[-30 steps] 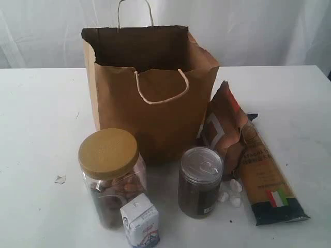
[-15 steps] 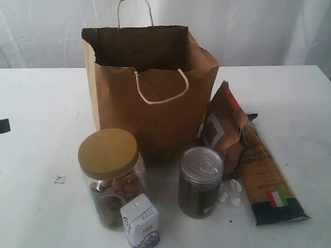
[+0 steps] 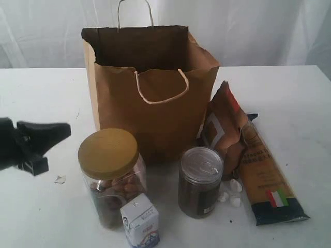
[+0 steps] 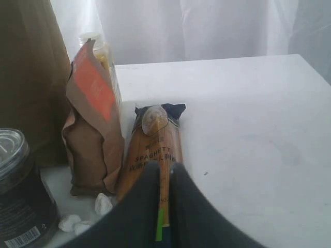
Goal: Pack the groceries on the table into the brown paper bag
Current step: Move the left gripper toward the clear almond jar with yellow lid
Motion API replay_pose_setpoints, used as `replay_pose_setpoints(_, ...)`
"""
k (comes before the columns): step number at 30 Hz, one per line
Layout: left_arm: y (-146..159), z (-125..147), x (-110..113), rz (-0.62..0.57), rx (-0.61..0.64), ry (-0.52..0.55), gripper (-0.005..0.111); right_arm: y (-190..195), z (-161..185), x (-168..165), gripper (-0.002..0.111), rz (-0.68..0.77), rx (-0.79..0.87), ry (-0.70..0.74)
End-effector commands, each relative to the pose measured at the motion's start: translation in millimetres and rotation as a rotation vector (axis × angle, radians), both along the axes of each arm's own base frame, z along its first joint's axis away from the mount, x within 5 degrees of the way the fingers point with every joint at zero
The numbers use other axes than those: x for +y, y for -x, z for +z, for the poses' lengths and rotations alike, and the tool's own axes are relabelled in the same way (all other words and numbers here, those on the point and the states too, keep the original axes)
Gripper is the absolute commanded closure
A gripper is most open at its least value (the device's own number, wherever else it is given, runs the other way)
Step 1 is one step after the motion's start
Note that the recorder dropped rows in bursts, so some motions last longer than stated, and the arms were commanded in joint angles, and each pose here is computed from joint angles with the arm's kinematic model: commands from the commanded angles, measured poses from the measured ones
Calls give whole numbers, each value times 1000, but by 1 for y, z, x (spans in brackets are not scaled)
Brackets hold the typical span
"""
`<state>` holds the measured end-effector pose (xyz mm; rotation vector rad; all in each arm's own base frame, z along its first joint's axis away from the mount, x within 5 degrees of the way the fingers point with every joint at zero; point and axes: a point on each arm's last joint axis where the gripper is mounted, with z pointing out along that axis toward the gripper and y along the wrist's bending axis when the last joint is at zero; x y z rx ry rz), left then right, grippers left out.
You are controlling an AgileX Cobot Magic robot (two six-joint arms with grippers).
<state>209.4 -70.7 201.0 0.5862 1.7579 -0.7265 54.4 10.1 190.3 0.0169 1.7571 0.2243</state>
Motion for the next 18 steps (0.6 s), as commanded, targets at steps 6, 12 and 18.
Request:
replay_pose_setpoints(6, 68, -53, 11, 113, 52, -66, 107, 0, -1, 0, 101, -8, -8, -3)
replay_pose_setpoints(12, 84, -60, 4, -107, -107, -273, 94, 0, -1, 0, 101, -8, -8, -3)
replay_pose_setpoints(18, 81, -59, 6, -10, 23, -149, 2, 0, -1, 0, 101, -8, -8, -3)
